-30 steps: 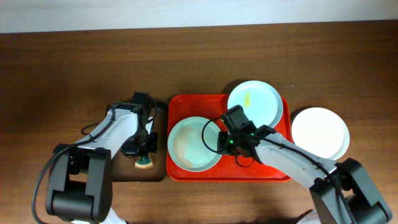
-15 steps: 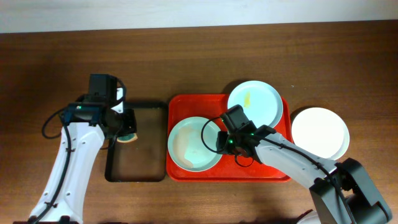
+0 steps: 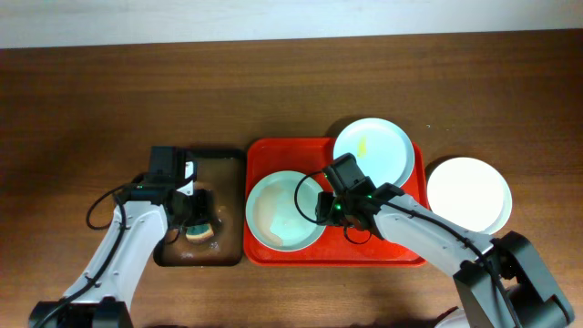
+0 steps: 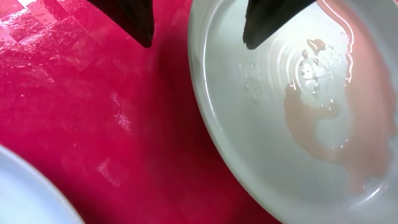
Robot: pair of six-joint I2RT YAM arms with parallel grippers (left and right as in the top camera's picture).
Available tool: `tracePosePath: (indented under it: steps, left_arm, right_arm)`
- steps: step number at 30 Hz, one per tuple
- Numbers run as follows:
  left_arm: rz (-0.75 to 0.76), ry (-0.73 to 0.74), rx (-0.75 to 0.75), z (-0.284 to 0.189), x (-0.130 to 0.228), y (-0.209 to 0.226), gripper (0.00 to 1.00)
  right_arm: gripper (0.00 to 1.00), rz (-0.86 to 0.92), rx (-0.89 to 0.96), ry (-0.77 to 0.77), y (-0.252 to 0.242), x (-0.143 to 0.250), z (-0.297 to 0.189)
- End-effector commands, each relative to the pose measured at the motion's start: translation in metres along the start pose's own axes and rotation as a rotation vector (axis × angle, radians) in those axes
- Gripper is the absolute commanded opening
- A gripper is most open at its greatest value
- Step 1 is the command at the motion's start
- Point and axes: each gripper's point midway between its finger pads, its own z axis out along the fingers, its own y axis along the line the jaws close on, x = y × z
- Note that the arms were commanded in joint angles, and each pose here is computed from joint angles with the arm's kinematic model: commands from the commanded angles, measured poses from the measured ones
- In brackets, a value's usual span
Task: Clean dirty plates on tray and stack at the side
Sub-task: 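Release the sponge and raise the left arm back to rest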
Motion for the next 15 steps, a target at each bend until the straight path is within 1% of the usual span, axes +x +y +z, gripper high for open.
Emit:
tracePosePath:
  steps: [1, 3, 4, 5, 6, 7, 9, 11, 12, 15]
  left_arm:
    - [-0.012, -0.044, 0.065, -0.033, -0.03, -0.01, 0.66]
    - [-0.045, -0.088, 0.1, -0.069, -0.056, -0.009, 0.68]
    - [-0.056, -0.115, 0.112, -0.085, -0.067, -0.008, 0.72]
    - [-0.064, -0.143, 0.109, -0.099, -0.077, -0.005, 0.97]
    - [-0.077, -0.169, 0.105, -0.109, -0.085, -0.001, 0.99]
    - [-0.093, -0.187, 0.101, -0.116, -0.091, 0.005, 0.99]
    - [-0.151, -0.221, 0.084, -0.123, -0.099, 0.026, 1.0]
    - [-0.258, -0.235, 0.069, -0.125, -0.101, 0.053, 0.99]
    - [-0.289, -0.237, 0.066, -0.125, -0.101, 0.058, 0.99]
    - [-0.296, -0.238, 0.062, -0.125, -0.101, 0.061, 0.99]
  right_arm:
    - [0.55, -0.001, 0.012, 0.011, -0.003, 0.005, 0.003]
    - [0.57, -0.001, 0.018, 0.007, -0.003, 0.004, 0.003]
    - [0.56, 0.005, 0.031, -0.003, -0.006, 0.003, 0.003]
    - [0.48, 0.01, 0.033, -0.012, -0.006, 0.001, 0.003]
    - [0.43, 0.01, 0.029, -0.015, -0.005, 0.0, 0.003]
    - [0.35, 0.01, 0.03, -0.015, -0.005, 0.0, 0.003]
    - [0.31, 0.01, 0.033, -0.012, -0.007, 0.002, 0.005]
    - [0.28, 0.011, 0.039, -0.003, -0.011, 0.005, 0.015]
    - [0.26, 0.012, 0.042, 0.0, -0.012, 0.005, 0.019]
    - [0.16, 0.014, 0.055, 0.017, -0.016, 0.008, 0.032]
